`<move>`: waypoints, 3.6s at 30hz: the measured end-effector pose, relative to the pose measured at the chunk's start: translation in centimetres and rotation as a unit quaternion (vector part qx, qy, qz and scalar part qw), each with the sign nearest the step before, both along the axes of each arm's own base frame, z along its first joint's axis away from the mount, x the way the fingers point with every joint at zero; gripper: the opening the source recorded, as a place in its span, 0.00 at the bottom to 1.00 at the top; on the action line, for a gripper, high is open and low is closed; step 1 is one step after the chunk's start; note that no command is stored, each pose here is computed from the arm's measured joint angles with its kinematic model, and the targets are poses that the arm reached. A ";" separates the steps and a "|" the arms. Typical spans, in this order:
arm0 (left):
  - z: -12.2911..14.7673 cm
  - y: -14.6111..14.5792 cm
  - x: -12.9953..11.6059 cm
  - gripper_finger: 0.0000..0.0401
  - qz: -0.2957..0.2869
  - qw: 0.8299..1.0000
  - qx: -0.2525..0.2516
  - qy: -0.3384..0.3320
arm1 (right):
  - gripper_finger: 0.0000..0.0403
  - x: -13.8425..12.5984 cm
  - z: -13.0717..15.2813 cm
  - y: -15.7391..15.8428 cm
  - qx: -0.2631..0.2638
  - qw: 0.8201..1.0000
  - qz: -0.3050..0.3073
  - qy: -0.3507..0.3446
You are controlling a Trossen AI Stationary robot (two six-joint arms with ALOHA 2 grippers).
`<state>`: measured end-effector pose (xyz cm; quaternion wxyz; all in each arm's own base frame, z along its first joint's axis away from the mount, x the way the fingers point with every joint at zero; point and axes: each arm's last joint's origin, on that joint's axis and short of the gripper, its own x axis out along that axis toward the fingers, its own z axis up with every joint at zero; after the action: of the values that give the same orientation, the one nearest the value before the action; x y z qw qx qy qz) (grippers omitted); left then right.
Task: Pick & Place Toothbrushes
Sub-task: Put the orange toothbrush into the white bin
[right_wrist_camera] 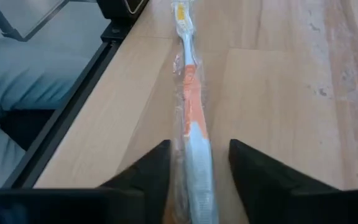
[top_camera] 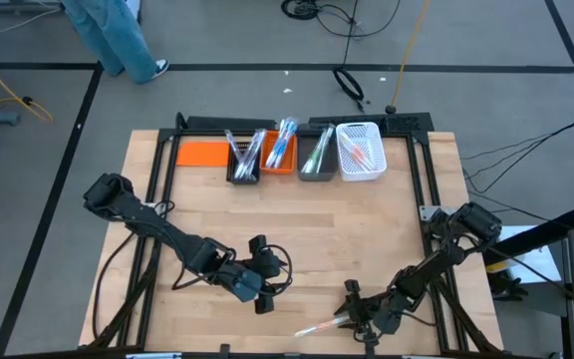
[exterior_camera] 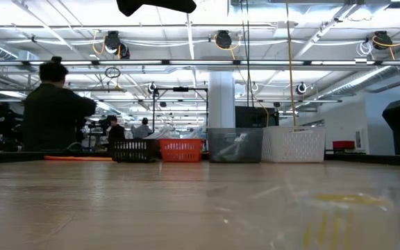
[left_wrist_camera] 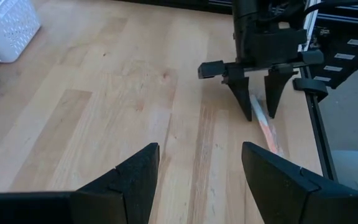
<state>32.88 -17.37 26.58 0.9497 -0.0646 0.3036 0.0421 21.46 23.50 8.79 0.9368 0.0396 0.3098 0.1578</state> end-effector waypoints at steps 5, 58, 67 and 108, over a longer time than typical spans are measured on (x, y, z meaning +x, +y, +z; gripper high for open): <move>0.0 0.0 0.0 0.58 0.000 1.000 0.000 0.000 | 0.16 0.0 -0.1 -0.1 0.001 1.000 -0.005 0.003; 4.9 -0.5 1.9 0.57 0.007 0.966 0.058 -0.252 | 0.09 -0.3 15.1 -4.6 -0.076 0.922 -0.236 -0.296; 5.2 0.1 2.2 0.21 0.022 0.962 0.070 -0.263 | 0.09 -0.1 15.6 -4.7 -0.081 0.918 -0.227 -0.314; 2.1 3.2 2.9 0.01 0.020 0.992 0.037 -0.116 | 0.53 6.5 15.2 -11.1 -0.056 0.968 -0.147 -0.198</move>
<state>35.77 -14.21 28.72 0.9792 -0.0403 0.1881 0.0645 27.94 12.35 24.02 0.9930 0.0001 0.1178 0.0051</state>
